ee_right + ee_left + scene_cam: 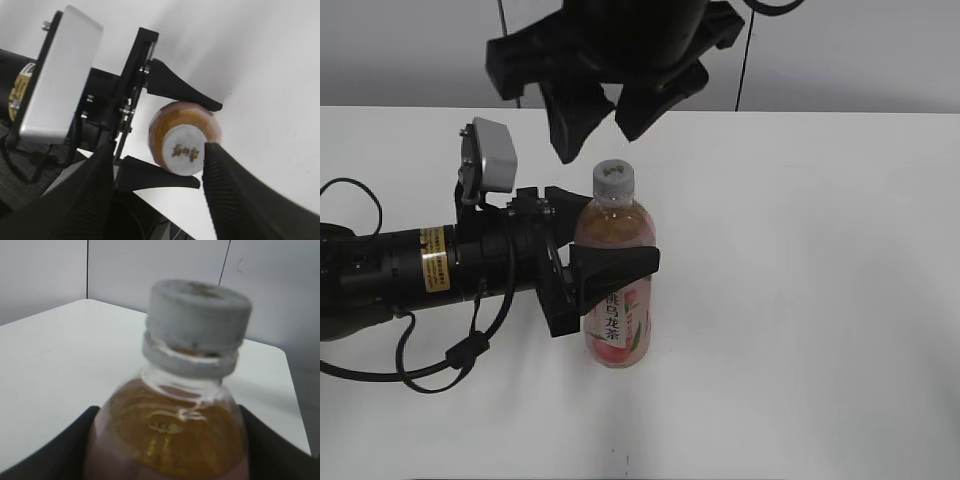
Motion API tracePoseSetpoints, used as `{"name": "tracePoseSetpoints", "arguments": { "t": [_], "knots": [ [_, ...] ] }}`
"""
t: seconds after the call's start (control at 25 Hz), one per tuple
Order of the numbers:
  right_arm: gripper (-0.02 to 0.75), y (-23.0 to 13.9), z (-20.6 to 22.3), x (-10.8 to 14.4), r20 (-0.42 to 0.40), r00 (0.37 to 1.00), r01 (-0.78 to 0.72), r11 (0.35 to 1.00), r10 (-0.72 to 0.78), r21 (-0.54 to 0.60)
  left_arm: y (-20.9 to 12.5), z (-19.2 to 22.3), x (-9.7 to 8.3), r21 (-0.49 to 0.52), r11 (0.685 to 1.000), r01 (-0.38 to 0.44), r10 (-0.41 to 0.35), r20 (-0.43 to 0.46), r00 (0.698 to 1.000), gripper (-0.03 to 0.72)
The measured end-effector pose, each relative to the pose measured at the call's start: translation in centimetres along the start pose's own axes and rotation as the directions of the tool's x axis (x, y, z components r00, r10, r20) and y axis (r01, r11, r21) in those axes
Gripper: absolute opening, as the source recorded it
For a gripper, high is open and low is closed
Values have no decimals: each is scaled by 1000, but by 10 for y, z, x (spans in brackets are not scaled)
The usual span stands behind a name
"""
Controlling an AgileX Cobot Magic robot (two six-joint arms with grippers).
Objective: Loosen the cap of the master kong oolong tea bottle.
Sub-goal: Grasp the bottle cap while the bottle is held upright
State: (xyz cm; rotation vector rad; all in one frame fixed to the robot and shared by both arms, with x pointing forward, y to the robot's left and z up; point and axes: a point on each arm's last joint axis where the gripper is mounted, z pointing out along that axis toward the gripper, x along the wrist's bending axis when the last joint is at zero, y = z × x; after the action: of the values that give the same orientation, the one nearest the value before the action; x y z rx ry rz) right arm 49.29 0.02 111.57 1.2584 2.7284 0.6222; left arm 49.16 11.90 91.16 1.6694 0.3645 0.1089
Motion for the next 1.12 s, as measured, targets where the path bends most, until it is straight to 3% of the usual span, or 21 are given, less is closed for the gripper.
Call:
{"name": "tracePoseSetpoints", "arguments": {
  "t": [0.2, 0.72, 1.12],
  "knots": [
    [430, 2, 0, -11, 62, 998, 6, 1000, -5, -9, 0, 0, 0, 0, 1000, 0, 0, 0, 1000, 464],
    [430, 1, 2, -14, 3, 999, -42, 999, 42, 7, 0, 0, 0, 0, 1000, 0, 0, 0, 1000, 464],
    [430, -12, 25, -17, 20, 999, -48, 994, 47, 96, 0, 0, 0, 0, 1000, 0, 0, 0, 1000, 464]
  ]
}}
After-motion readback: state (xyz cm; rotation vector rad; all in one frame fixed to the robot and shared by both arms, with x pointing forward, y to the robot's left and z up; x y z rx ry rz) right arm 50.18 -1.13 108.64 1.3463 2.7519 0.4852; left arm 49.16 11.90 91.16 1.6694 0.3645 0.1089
